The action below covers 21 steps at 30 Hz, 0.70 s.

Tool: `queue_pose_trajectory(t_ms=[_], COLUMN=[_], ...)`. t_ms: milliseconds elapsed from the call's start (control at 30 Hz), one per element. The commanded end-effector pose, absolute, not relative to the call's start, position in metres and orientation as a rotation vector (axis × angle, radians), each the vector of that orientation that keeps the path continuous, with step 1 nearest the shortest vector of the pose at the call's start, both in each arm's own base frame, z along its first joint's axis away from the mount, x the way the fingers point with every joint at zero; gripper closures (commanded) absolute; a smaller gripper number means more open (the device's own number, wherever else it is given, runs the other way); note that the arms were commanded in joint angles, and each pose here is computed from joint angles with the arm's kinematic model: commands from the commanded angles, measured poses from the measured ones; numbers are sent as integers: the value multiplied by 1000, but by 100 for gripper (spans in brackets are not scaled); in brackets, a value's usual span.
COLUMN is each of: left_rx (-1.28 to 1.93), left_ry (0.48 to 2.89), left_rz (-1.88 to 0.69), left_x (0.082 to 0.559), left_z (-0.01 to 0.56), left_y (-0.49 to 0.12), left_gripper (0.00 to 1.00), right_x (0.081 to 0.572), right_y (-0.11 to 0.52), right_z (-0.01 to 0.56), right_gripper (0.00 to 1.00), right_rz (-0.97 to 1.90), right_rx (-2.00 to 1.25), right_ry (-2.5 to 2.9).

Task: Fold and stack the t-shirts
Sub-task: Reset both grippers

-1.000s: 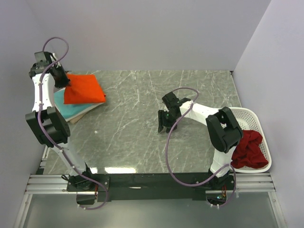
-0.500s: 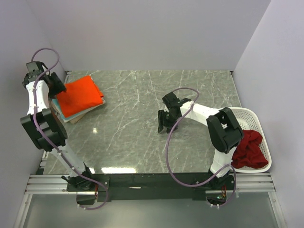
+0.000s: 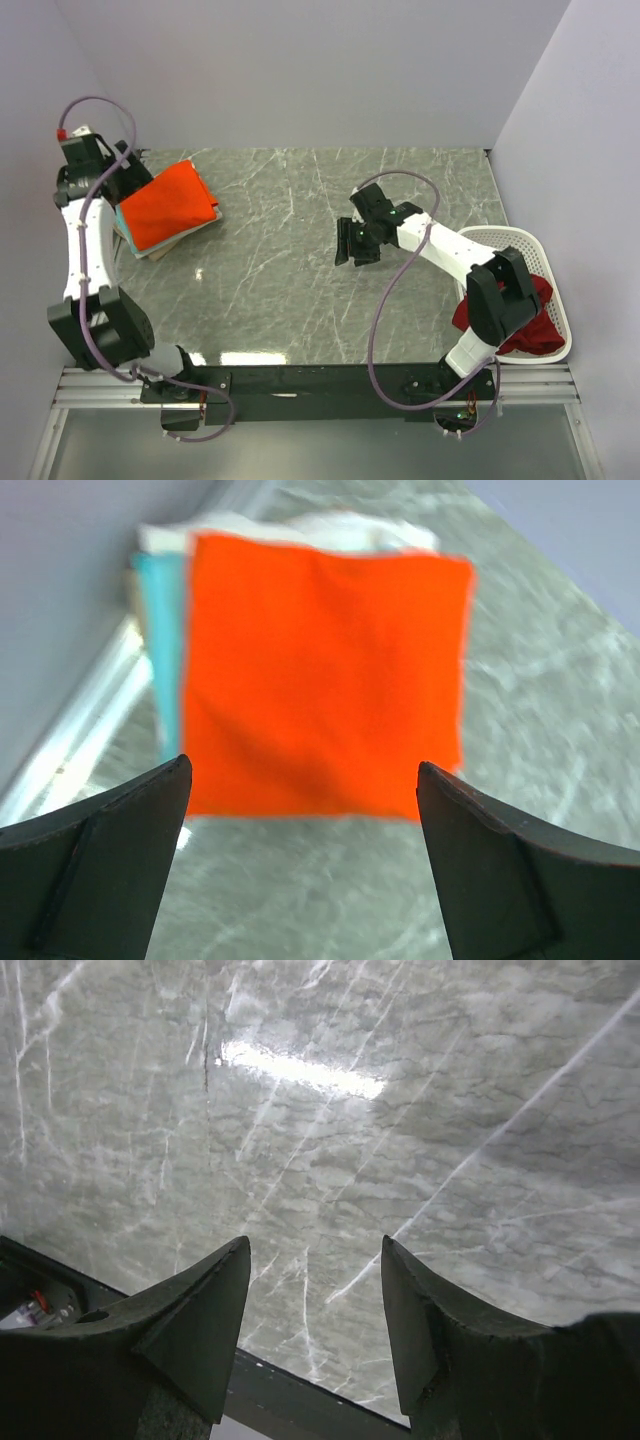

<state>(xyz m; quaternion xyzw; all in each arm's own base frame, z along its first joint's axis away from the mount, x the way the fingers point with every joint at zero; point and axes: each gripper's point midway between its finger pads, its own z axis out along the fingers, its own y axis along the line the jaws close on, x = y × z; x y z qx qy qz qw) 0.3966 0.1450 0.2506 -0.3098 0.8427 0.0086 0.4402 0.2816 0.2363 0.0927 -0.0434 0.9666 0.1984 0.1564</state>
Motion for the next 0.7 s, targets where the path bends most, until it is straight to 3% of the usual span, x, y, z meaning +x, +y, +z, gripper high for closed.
queue_pose_trajectory(t_ms=[0,400,667], left_rx=[-694,-490,-435], left_ry=[2036,1900,1994], left_rz=[-65,-338,-341], left_x=[395,331,283], left_z=[259,258,211], left_y=[104,-67,-109], left_gripper=[1,1,1], right_x=[288,297,292], right_y=[229,205,181], right_z=[119,150,168], right_gripper=[38,38,38], right_rz=[539,492,452], right_rx=[-125,24,137], right_ry=[2678,2454,2319])
